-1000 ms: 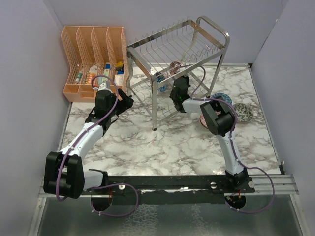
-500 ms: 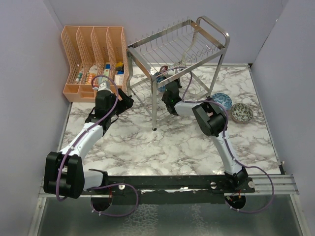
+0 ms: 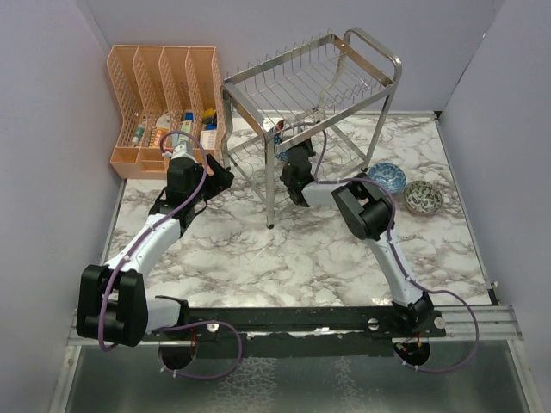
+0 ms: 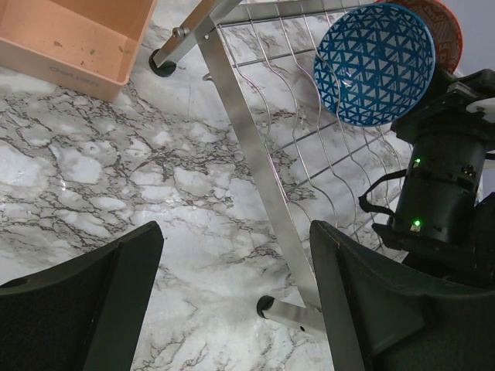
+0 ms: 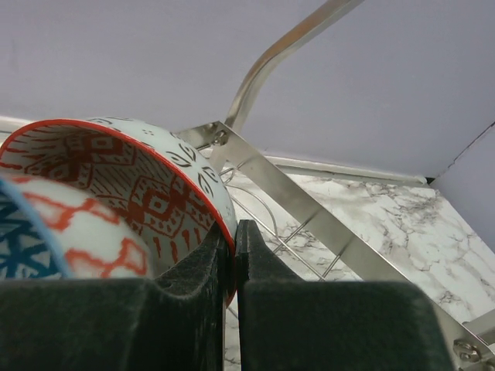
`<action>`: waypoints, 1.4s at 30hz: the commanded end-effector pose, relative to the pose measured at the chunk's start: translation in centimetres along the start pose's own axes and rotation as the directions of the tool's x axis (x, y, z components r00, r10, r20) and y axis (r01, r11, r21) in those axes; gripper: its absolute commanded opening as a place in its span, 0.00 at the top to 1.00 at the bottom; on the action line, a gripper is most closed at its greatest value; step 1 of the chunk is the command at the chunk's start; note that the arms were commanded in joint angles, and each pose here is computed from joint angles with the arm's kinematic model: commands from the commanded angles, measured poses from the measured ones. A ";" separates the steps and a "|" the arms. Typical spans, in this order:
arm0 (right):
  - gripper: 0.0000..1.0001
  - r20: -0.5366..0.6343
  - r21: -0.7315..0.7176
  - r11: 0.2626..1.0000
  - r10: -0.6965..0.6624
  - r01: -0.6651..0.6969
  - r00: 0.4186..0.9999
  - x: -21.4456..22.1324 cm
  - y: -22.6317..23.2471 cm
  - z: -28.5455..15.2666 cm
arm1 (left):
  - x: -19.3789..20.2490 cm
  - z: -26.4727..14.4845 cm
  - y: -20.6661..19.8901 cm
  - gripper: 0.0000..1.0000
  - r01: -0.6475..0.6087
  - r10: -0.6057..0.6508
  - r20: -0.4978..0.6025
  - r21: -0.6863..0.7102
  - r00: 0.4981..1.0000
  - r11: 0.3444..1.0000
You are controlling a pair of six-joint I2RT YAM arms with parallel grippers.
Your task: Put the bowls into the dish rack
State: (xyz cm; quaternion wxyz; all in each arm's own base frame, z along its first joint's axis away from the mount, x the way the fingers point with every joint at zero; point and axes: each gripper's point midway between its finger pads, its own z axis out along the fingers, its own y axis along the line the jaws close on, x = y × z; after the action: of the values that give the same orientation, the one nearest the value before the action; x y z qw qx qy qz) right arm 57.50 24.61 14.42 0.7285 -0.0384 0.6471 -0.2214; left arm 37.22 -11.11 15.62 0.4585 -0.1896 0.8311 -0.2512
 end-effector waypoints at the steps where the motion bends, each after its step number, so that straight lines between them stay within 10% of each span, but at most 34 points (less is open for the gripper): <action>1: 0.97 0.059 -0.031 0.999 0.010 -0.008 0.998 -1.0 0.9 -1.1 | -0.7 0.2 -1.0 0.20 -0.015 0.014 0.019 0.035 1.000 0.999; 21: 0.27 0.036 -0.041 0.997 0.064 -0.062 0.997 -2.7 -0.8 -2.0 | -0.8 0.2 -0.9 0.20 -0.014 0.013 0.020 0.036 1.000 0.999; 42: 0.24 -0.061 -0.219 0.961 0.161 -0.171 0.985 -4.4 -2.6 -5.4 | -0.8 0.1 -1.1 0.20 -0.013 0.012 0.020 0.041 1.000 0.999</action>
State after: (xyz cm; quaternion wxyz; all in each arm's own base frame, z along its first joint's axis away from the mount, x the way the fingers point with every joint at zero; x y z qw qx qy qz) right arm 52.37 24.03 16.62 0.7197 -0.0619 0.6762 -0.1447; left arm 37.37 -11.16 15.53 0.4588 -0.1892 0.8308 -0.2521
